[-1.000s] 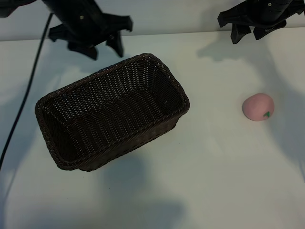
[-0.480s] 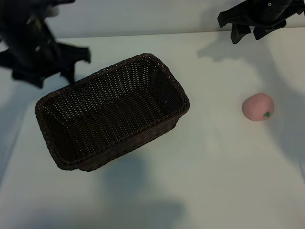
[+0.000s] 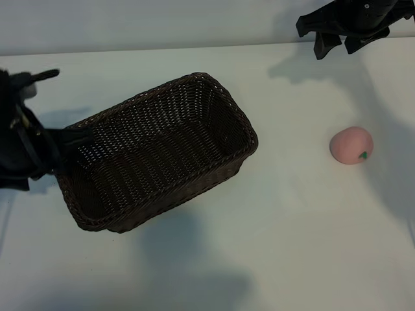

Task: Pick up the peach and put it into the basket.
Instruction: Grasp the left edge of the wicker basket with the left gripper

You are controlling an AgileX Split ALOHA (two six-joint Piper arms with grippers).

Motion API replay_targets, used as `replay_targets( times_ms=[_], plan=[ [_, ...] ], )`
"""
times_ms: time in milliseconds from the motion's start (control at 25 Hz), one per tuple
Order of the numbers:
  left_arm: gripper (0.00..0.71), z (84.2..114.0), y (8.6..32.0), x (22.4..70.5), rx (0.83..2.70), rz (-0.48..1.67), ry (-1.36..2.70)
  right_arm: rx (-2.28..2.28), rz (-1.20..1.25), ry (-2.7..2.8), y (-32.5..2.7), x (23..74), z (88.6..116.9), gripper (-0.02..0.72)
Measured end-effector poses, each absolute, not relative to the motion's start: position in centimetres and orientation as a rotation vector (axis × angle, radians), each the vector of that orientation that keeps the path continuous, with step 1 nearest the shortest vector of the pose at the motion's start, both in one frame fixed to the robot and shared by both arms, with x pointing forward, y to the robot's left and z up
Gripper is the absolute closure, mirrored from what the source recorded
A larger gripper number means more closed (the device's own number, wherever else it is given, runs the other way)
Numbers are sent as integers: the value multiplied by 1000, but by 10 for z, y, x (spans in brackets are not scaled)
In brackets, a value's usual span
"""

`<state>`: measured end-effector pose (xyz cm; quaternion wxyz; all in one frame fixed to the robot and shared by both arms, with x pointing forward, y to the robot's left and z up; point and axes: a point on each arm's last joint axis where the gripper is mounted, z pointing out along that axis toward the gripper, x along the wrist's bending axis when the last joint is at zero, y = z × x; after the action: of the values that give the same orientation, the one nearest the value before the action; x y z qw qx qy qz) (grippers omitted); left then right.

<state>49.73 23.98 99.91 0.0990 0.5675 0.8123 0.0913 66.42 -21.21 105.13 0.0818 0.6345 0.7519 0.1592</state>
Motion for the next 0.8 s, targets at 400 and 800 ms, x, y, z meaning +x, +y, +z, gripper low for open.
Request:
replay_targets(
  times_ms=[400, 800],
  plan=[
    [125, 986, 247, 508, 1511, 202, 2425, 1896, 478, 2246, -212, 664, 1051, 188],
    [125, 940, 237, 525, 1502, 68, 2495, 1862, 547, 2200, -211, 670, 1054, 188]
  ],
)
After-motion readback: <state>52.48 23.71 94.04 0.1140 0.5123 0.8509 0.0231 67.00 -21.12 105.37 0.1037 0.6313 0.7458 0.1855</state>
